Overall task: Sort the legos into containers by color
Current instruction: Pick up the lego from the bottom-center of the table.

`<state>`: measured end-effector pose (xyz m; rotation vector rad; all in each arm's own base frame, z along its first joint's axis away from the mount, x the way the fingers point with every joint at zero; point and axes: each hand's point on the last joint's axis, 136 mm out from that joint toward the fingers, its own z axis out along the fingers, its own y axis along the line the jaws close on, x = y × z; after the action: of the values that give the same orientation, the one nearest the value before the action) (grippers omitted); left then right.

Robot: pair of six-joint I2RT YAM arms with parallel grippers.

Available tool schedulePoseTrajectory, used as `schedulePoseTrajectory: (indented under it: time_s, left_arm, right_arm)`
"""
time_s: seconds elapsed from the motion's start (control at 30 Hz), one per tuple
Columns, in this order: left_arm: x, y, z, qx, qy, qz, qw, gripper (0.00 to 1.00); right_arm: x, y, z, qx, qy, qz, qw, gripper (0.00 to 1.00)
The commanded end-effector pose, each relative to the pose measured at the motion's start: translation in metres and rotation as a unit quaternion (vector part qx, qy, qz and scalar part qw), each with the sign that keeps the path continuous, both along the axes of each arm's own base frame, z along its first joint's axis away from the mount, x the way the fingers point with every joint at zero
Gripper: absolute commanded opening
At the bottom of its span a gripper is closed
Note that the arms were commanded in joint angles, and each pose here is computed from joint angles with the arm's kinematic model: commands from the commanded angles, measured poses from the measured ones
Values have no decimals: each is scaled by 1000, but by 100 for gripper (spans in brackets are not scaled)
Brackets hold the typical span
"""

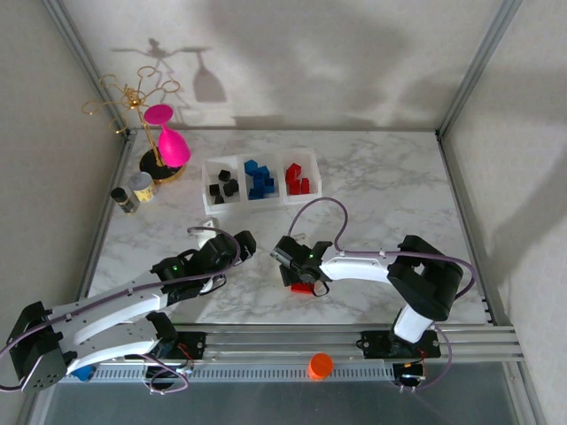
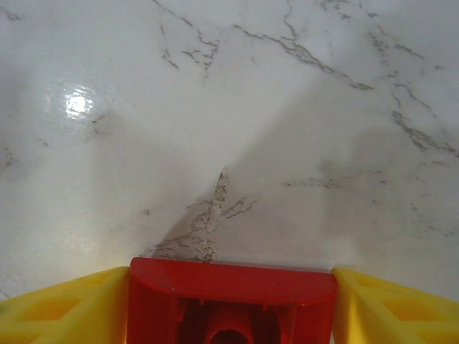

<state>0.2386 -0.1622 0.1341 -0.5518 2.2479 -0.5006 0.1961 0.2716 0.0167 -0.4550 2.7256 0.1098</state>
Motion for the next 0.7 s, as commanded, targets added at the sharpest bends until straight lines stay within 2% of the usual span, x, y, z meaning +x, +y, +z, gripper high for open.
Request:
schedulePoseTrajectory:
  time_s: [0.0, 0.17, 0.4, 0.5, 0.67]
  left_arm:
    - [0, 4, 3, 2, 1, 17, 1000, 100]
    - [2, 3, 6, 4, -2, 17, 1000, 100]
    - [6, 0, 16, 9, -11, 13, 1000, 100]
    - [10, -3, 24, 10, -21, 10, 1000, 99]
    - [20, -9, 42, 23, -41, 8, 999, 100]
  right_arm:
    - [3, 6, 2, -1, -10, 3, 1000, 64]
    - [5, 9, 11, 13, -19, 5, 1000, 56]
    - [20, 16, 40, 31, -55, 8, 998, 54]
    - [36, 15, 57, 39, -77, 5, 996, 54]
    - [82, 10, 92, 61, -125, -15, 990, 53]
